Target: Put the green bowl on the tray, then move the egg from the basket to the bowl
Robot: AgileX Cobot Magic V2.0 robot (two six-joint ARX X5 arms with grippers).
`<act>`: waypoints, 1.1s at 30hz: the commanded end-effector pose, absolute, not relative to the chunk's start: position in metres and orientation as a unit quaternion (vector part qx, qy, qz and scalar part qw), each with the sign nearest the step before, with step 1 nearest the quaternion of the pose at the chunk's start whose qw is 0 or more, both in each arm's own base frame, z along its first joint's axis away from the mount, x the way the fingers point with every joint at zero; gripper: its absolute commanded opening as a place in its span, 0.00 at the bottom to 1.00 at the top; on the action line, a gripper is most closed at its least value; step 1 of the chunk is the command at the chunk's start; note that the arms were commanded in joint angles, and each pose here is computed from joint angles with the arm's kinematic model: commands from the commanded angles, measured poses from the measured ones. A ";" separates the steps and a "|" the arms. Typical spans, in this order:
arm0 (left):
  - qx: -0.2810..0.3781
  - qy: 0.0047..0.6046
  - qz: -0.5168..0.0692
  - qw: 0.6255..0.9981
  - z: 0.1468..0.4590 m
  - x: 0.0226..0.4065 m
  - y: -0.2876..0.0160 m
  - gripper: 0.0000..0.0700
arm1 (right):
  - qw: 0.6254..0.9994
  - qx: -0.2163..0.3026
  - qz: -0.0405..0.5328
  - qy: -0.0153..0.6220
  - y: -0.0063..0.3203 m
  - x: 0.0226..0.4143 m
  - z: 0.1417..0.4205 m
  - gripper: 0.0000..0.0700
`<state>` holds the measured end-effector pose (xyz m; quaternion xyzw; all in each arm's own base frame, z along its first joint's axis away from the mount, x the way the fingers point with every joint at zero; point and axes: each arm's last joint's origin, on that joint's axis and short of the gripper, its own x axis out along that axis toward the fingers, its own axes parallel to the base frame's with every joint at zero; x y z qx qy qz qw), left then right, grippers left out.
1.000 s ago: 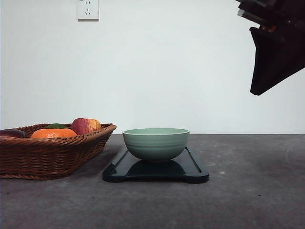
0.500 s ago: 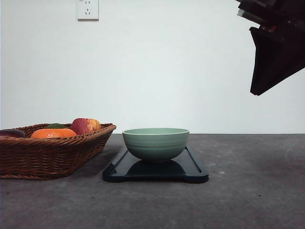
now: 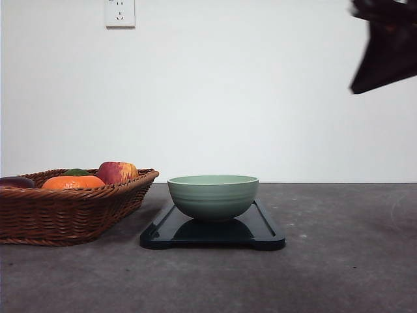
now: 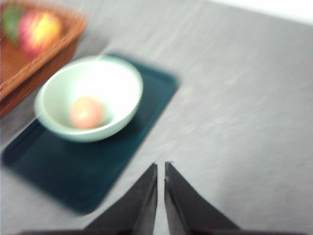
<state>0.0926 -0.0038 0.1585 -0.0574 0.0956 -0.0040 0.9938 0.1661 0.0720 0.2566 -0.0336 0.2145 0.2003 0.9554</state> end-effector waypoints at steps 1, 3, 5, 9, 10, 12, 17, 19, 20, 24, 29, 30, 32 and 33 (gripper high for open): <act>-0.057 0.106 -0.002 0.993 0.152 0.093 -0.004 0.00 | 0.962 -0.042 0.190 0.190 0.064 0.159 0.252 0.02; -0.057 0.106 -0.002 0.993 0.152 0.093 -0.004 0.00 | 0.968 -0.038 0.169 0.180 0.053 0.150 0.244 0.02; -0.057 0.106 -0.002 0.993 0.152 0.093 -0.004 0.00 | 0.974 -0.034 0.146 0.169 0.042 0.141 0.236 0.03; -0.057 0.107 -0.002 0.993 0.152 0.093 -0.004 0.00 | 0.983 -0.040 0.108 0.146 0.026 0.125 0.219 0.02; -0.057 0.107 -0.002 0.993 0.152 0.093 -0.004 0.00 | 0.984 -0.040 0.100 0.141 0.023 0.122 0.214 0.02; -0.057 0.107 -0.002 0.993 0.152 0.093 -0.004 0.00 | 0.987 -0.039 0.085 0.128 0.018 0.114 0.204 0.02; -0.057 0.106 -0.002 0.993 0.152 0.093 -0.004 0.00 | 0.994 -0.033 0.057 0.090 0.011 0.101 0.184 0.02; -0.057 0.106 -0.002 0.993 0.152 0.093 -0.004 0.00 | 0.996 -0.031 0.049 0.075 0.009 0.097 0.176 0.03; -0.057 0.107 -0.002 0.993 0.152 0.093 -0.004 0.00 | 0.996 -0.031 0.045 0.068 0.008 0.096 0.173 0.03; -0.057 0.107 -0.002 0.993 0.152 0.093 -0.004 0.00 | 0.997 -0.030 0.040 0.053 0.007 0.094 0.164 0.02; -0.057 0.107 -0.002 0.993 0.152 0.093 -0.004 0.00 | 0.997 -0.028 0.041 0.065 0.007 0.096 0.156 0.02; -0.057 0.106 -0.002 0.993 0.152 0.093 -0.004 0.00 | 0.996 -0.026 0.041 0.068 0.007 0.096 0.154 0.02; -0.057 0.107 -0.002 0.993 0.152 0.093 -0.004 0.00 | 0.996 -0.021 0.041 0.077 0.007 0.096 0.152 0.02; -0.057 0.107 -0.002 0.993 0.152 0.093 -0.004 0.00 | 0.996 -0.021 0.041 0.078 0.007 0.096 0.151 0.02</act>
